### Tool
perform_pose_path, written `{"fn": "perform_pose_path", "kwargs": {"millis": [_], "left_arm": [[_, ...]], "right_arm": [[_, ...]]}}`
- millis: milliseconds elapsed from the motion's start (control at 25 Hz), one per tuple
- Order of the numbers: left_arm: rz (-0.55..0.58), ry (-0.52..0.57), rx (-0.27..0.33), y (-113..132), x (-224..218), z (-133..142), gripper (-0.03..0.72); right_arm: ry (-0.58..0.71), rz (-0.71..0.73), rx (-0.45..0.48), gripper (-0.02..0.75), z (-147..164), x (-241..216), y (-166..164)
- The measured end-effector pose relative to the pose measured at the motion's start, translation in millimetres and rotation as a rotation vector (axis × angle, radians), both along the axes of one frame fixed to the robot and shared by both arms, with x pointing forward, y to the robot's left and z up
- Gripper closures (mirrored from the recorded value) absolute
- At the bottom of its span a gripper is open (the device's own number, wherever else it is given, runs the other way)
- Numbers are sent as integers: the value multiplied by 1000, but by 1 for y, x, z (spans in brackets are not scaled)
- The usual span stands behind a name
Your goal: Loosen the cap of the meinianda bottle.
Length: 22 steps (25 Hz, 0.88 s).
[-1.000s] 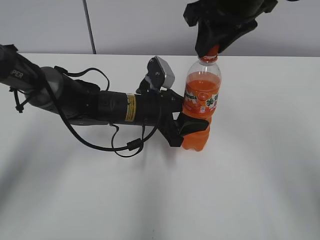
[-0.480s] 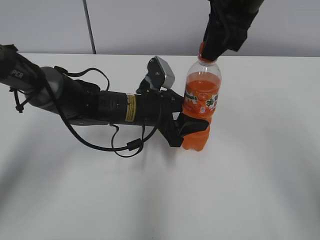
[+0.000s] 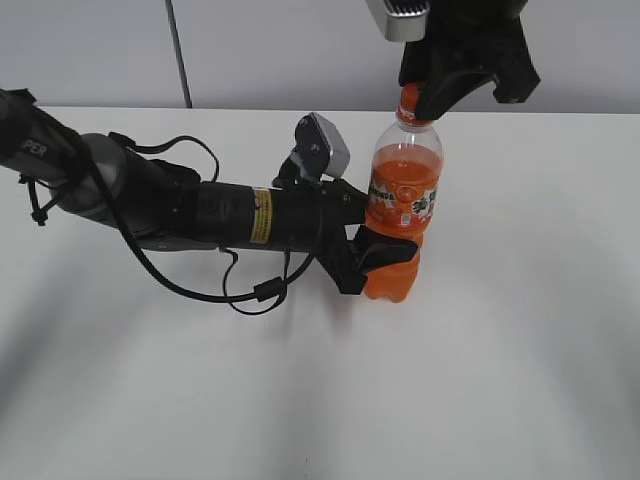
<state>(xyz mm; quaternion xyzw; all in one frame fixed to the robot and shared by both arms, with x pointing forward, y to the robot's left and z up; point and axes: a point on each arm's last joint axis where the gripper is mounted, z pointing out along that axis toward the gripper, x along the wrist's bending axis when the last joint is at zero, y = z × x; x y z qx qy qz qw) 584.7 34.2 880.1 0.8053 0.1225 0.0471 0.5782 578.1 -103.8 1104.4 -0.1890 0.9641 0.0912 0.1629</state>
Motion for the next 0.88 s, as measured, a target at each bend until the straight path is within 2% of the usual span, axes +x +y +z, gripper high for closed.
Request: {"fn": "perform_pose_path", "kwargs": {"millis": [680, 880], "left_arm": [[-1, 0, 1, 0, 0, 0, 278], [-3, -1, 1, 0, 0, 0, 278]], "right_arm": [[-50, 204, -53, 466, 1, 0, 1], [-79, 340, -75, 466, 1, -1, 2]]}}
